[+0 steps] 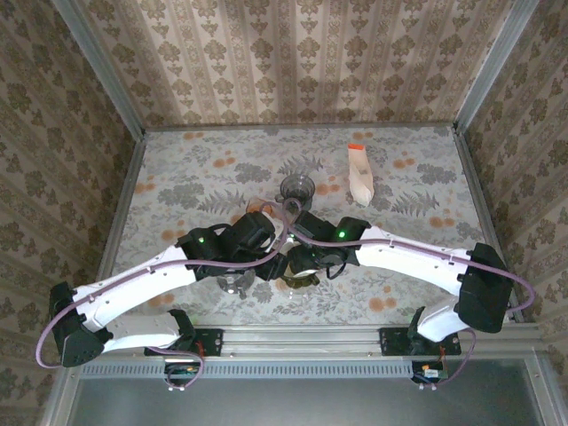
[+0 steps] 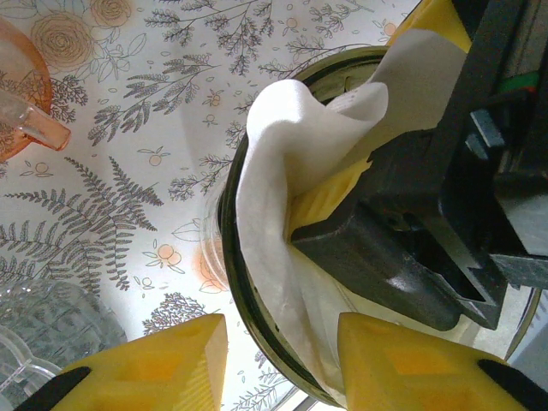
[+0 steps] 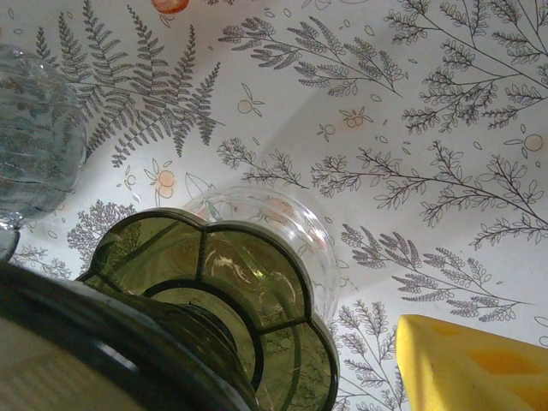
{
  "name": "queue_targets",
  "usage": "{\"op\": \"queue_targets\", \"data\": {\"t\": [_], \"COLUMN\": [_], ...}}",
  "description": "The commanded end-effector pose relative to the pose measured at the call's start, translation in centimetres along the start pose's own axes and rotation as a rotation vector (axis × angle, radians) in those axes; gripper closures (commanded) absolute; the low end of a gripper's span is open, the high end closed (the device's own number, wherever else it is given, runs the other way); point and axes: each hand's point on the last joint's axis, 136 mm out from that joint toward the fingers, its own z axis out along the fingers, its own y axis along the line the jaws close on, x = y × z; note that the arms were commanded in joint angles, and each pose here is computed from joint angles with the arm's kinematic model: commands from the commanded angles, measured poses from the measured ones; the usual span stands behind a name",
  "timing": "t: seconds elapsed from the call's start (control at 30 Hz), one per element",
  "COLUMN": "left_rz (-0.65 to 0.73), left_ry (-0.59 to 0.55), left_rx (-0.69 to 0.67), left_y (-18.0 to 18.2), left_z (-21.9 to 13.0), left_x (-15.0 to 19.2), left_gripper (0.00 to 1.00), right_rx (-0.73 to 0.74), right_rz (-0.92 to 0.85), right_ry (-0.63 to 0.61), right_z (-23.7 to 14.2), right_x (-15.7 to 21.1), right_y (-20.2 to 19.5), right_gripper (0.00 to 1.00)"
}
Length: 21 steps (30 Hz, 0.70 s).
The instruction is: Place the coffee filter in the dripper
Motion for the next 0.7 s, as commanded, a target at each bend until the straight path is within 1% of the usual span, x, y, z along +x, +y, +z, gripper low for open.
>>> {"op": "queue_targets", "data": {"t": [0.0,0.13,0.27,0.5,0.67], "left_rz": [0.0,-0.003,-0.004,-0.005,-0.007], "left_ry": [0.008,0.006,0.007,0.008,0.009], "left_rx": [0.003,0.004,0.002,0.005,0.002], "left_y": [0.1,0.1,0.1,0.1,0.3], "left_z": [0.1,0.1,0.2,0.3,0.3], "left_x": [0.1,0.0,0.0,0.0,0.1], "left_gripper": [0.6,0.6,0.6,0.6,0.6], "right_rx": [0.002,-0.018,0.004,0.075,0.1], "right_rz": [0.014,0.016,0.022,0.032,0.043], "right_ry": [-0.043,-0.114,-0.147,-0.12,-0.136], "right_z": [-1.0,-3.7,-5.3,-5.5,-6.0], "right_x": [-0.4,-1.5,-1.5,0.4,0.6], "right_y": [-0.6,-0.8,-1.9,-4.2,-5.1], "right_gripper": [0.26,0.26,0.26,0.29,0.32]}}
